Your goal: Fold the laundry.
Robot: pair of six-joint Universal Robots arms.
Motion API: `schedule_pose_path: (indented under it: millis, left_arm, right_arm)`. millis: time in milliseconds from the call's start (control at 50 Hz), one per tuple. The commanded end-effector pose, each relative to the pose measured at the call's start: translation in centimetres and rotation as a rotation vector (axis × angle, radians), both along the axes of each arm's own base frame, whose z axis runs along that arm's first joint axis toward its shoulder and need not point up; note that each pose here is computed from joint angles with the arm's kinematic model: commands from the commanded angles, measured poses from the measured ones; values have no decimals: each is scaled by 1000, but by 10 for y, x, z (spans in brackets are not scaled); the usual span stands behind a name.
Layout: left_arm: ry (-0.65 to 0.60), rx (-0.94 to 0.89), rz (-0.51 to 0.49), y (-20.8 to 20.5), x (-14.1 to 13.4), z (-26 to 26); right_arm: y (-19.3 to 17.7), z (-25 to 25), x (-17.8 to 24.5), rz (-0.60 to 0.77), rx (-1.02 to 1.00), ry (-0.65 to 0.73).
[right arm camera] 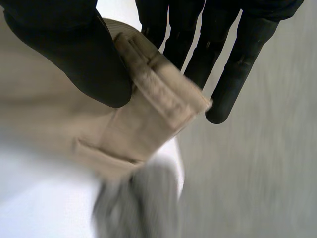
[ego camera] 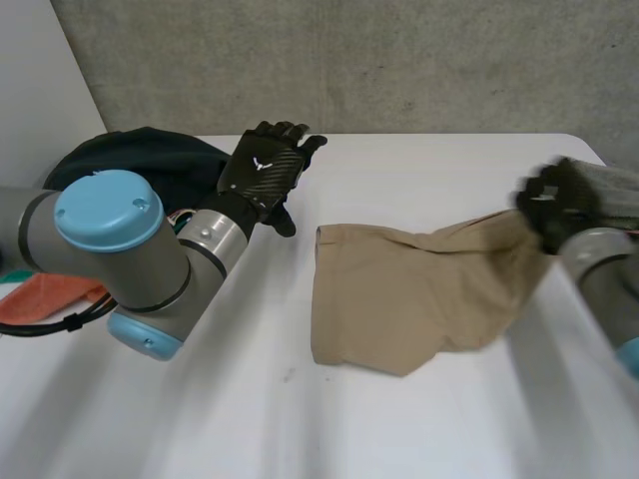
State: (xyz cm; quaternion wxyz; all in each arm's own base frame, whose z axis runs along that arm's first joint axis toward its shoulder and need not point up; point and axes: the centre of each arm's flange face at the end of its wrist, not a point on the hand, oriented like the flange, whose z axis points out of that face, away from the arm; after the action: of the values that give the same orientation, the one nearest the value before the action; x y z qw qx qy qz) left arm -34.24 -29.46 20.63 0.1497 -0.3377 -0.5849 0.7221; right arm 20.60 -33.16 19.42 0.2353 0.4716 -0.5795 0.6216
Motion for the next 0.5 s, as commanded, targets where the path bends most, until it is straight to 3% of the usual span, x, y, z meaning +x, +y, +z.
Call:
schedule_pose_path:
  millis: [20,40,120,180,260,320,380,440,500]
  left_arm:
    - [53,83,15,10,8,9]
    - [57,93,25,11,10,10]
    - [87,130,97,12,19,16]
    - [108,144,148,12,24,21]
    - [123,136,194,12,29,28]
    - [133,127,209,12,31,33]
    - [146,112,200,14,28,40]
    - [150,107,173,21,20,42]
    - [156,101,115,37,4,47]
  right_arm:
    - [92,-15,116,602,-75,-23]
    - [110,-30,128,694,-41,-17]
    - [134,-57,141,795,18,31]
    - [134,-64,142,783,23,62]
    - [130,-54,142,747,43,4]
    - [110,-12,127,662,72,-208]
    - [81,28,101,521,212,-597]
    - [66,39,87,443,345,-858]
    - [53,40,72,360,418,-942]
